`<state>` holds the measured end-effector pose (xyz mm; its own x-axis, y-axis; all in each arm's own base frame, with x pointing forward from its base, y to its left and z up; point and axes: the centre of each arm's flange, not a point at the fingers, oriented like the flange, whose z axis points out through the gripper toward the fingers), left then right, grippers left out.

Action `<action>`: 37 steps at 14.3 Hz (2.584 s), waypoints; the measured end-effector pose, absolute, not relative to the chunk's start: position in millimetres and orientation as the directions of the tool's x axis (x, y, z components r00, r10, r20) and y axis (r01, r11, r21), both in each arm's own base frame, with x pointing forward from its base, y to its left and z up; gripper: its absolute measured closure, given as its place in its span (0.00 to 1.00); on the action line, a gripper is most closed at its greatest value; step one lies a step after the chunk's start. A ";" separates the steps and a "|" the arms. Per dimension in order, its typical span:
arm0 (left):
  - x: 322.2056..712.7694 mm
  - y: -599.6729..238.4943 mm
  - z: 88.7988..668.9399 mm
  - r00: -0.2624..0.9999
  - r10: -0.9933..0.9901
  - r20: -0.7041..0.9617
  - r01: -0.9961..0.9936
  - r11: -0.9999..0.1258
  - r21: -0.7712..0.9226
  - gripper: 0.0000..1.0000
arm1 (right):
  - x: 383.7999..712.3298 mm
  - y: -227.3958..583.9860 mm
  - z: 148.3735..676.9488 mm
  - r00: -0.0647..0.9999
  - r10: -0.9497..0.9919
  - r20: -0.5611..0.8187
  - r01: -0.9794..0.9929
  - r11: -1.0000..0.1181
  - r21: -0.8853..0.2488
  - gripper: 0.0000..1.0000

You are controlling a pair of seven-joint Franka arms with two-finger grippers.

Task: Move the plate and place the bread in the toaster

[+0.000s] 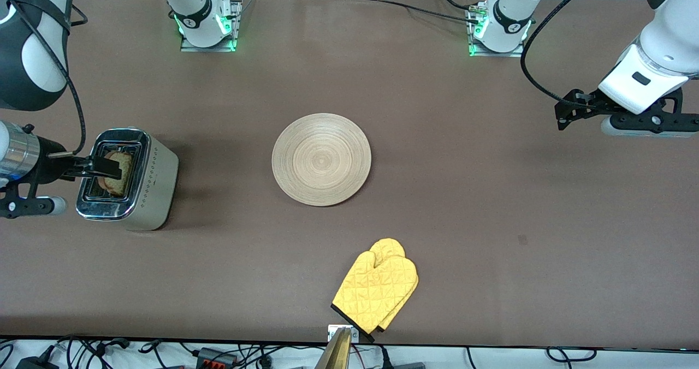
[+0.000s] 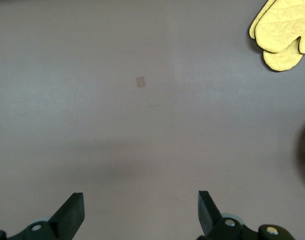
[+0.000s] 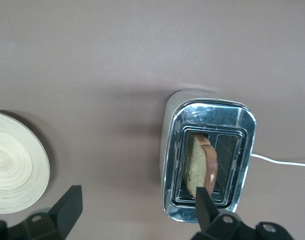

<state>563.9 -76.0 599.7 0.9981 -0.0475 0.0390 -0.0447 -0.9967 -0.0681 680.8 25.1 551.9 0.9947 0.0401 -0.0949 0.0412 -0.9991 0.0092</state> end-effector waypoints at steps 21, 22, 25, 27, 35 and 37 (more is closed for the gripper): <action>562.2 -66.4 598.1 0.999 -0.033 0.012 -0.032 -0.997 -0.071 0.00 | 568.5 -18.1 591.7 1.000 0.011 -0.019 0.012 -0.999 0.043 0.00; 562.1 -66.4 598.0 0.999 -0.033 0.012 -0.032 -0.997 -0.071 0.00 | 568.4 -18.4 590.4 1.000 0.011 -0.020 0.012 -0.999 0.044 0.00; 561.9 -66.5 597.9 0.999 -0.033 0.010 -0.032 -0.997 -0.072 0.00 | 570.7 -20.0 584.1 1.000 0.008 -0.029 0.009 -0.999 0.044 0.00; 561.9 -66.7 597.9 0.999 -0.033 0.010 -0.032 -0.997 -0.072 0.00 | 572.0 -28.5 582.8 1.000 -0.008 -0.025 -0.007 -0.999 0.042 0.00; 560.7 -69.5 598.1 0.999 -0.038 0.003 -0.038 -0.997 -0.072 0.00 | 586.1 -40.7 573.6 0.999 -0.033 -0.029 -0.032 -0.999 0.023 0.00; 560.7 -69.2 598.1 0.999 -0.037 0.003 -0.037 -0.997 -0.072 0.00 | 587.1 -37.9 574.3 0.999 -0.028 -0.027 -0.027 -0.999 0.022 0.00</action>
